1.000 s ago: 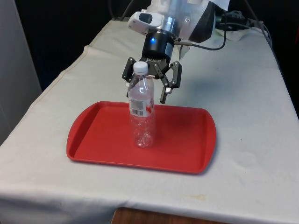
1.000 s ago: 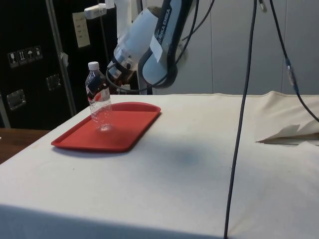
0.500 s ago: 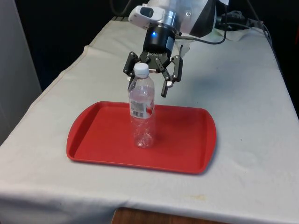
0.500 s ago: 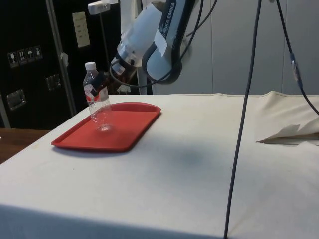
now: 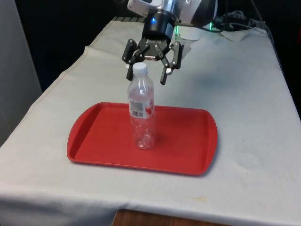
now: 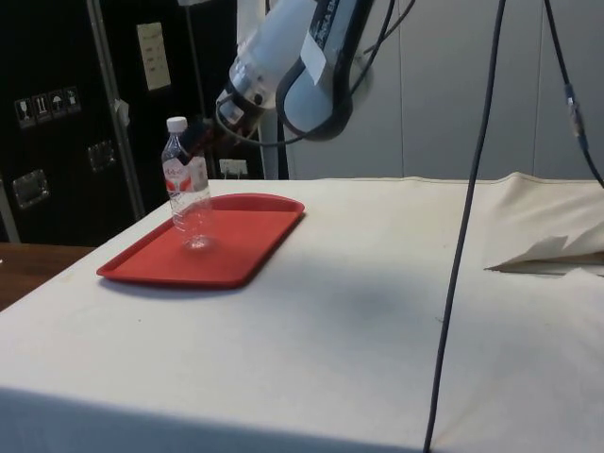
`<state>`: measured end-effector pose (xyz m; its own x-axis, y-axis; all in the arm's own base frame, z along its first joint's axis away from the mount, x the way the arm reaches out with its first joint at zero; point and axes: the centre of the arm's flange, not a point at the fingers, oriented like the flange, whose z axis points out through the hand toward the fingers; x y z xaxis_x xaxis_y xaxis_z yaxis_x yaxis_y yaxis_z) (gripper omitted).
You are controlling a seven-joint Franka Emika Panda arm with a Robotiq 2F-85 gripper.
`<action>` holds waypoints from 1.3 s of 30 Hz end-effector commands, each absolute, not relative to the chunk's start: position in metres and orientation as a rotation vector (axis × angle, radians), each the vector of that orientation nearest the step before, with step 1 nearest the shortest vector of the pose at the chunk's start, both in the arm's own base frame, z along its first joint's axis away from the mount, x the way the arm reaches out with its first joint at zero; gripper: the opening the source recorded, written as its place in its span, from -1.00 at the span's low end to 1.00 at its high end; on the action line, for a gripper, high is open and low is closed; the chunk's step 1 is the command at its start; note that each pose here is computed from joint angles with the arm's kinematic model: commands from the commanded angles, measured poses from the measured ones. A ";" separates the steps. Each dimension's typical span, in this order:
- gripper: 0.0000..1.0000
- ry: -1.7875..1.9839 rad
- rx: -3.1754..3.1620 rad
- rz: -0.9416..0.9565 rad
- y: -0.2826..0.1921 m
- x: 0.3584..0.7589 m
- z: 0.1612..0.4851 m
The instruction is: Place the bottle upright on the tray.
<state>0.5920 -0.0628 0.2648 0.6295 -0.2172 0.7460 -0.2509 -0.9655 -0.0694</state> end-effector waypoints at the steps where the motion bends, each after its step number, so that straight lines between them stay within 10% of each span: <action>1: 1.00 -0.401 2.802 1.269 -0.063 0.590 0.270; 39: 1.00 -0.393 2.786 1.299 -0.076 0.584 0.351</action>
